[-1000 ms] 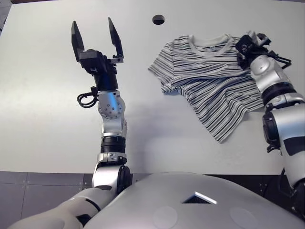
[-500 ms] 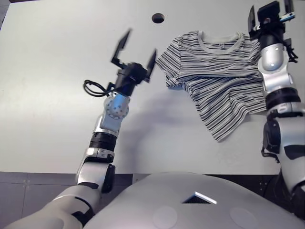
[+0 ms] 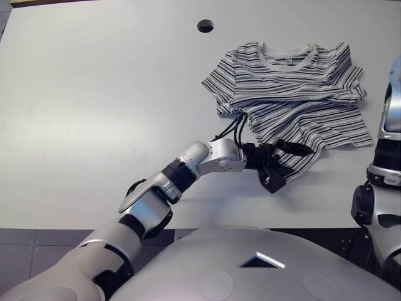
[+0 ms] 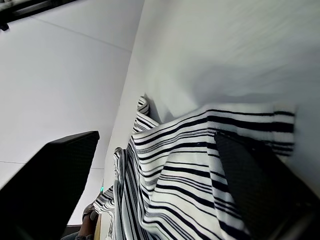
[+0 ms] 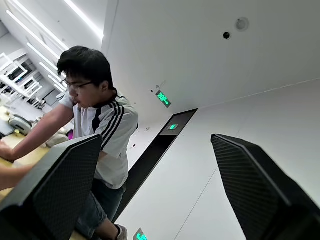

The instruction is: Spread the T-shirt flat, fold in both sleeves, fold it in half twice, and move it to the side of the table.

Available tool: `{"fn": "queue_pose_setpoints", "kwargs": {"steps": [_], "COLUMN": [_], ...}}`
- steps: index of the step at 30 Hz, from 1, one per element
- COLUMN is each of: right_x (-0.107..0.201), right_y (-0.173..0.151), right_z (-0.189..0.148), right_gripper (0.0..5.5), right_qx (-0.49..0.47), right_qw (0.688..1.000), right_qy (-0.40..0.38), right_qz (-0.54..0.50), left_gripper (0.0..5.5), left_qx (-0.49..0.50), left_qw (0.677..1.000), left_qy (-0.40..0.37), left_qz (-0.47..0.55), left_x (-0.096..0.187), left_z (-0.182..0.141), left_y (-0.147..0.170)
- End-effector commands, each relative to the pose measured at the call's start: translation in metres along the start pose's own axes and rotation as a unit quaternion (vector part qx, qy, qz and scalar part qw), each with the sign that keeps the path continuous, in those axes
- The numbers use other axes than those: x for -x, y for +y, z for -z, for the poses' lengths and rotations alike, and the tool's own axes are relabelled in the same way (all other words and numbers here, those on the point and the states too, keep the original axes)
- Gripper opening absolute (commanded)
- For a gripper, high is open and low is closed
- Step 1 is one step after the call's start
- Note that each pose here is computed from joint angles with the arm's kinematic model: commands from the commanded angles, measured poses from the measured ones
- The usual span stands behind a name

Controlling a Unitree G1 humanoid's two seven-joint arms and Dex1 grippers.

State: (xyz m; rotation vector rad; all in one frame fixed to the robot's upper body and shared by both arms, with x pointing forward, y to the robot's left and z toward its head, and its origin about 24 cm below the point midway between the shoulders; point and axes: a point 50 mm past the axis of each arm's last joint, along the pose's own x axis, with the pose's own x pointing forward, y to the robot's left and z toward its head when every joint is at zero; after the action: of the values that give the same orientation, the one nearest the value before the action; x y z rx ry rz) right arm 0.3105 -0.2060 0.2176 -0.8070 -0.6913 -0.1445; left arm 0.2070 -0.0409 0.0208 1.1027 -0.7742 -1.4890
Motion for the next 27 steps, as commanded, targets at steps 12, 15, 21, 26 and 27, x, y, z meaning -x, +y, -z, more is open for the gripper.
{"fn": "queue_pose_setpoints", "kwargs": {"steps": [12, 15, 21, 26, 27], "right_x": [0.007, 0.010, 0.022, 0.029, 0.030], "right_y": [0.022, 0.028, 0.052, 0.056, 0.057], "right_z": [0.000, 0.000, 0.013, 0.023, 0.025], "right_gripper": [4.02, 4.02, 4.02, 4.02, 4.02], "right_qx": [0.044, 0.043, 0.040, 0.042, 0.042], "right_qw": [0.998, 0.997, 0.992, 0.991, 0.990], "right_qy": [-0.004, -0.004, 0.021, 0.039, 0.043], "right_qz": [-0.054, -0.068, -0.114, -0.124, -0.127], "left_gripper": [4.32, 4.32, 4.32, 4.32, 4.32], "left_qx": [0.051, 0.103, 0.208, 0.295, 0.314], "left_qw": [0.982, 0.970, 0.956, 0.938, 0.933], "left_qy": [0.023, 0.029, 0.074, 0.091, 0.088], "left_qz": [0.178, 0.218, 0.193, 0.159, 0.152], "left_x": [0.079, 0.129, 0.187, 0.210, 0.215], "left_z": [0.003, -0.012, -0.041, -0.068, -0.076], "left_y": [-0.080, -0.097, -0.095, -0.098, -0.097]}}
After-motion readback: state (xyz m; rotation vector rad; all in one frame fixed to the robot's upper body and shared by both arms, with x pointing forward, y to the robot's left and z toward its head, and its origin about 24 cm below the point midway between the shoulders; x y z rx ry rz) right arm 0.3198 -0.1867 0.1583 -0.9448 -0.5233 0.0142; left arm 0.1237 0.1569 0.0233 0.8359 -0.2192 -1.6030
